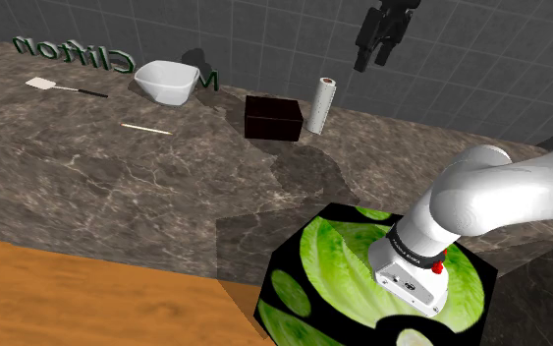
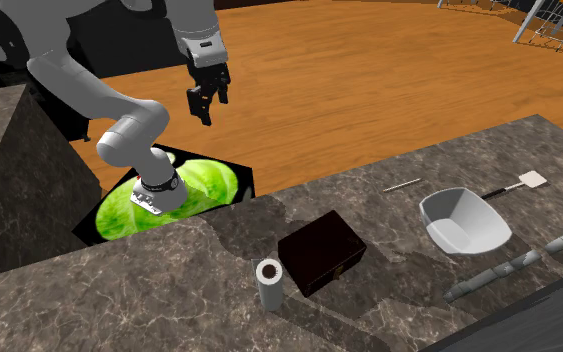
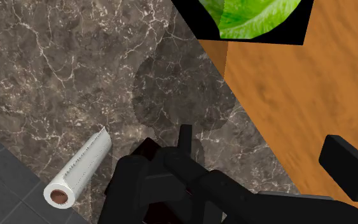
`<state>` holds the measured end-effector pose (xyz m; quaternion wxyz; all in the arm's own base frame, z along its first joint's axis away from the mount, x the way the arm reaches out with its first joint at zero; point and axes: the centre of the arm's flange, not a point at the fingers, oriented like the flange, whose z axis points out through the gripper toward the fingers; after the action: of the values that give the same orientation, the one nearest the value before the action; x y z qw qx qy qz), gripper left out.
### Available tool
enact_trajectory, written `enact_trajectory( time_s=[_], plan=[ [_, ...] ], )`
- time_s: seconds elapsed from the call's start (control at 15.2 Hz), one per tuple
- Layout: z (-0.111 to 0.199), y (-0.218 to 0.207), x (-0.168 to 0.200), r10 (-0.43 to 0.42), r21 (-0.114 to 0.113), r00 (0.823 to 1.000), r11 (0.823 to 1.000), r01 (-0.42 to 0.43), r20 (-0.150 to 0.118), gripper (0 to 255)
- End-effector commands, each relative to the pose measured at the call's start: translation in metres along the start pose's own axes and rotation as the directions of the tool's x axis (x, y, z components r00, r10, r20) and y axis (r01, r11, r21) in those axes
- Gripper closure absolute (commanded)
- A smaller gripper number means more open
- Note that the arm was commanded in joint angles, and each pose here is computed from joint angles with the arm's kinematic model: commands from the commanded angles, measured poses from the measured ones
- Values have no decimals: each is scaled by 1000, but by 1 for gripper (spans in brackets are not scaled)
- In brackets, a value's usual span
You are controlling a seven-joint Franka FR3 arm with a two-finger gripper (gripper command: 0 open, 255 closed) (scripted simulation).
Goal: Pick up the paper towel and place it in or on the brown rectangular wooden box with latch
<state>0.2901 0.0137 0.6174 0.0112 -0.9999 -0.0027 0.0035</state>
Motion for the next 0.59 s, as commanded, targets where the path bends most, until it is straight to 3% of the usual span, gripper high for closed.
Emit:
enact_trajectory(
  time_s=[0.0,0.53],
  plan=[
    [0,0,0,0,0,1000,1000,0,0,0],
    [44,79,53,-41,-3,999,999,41,-9,0]
  ],
)
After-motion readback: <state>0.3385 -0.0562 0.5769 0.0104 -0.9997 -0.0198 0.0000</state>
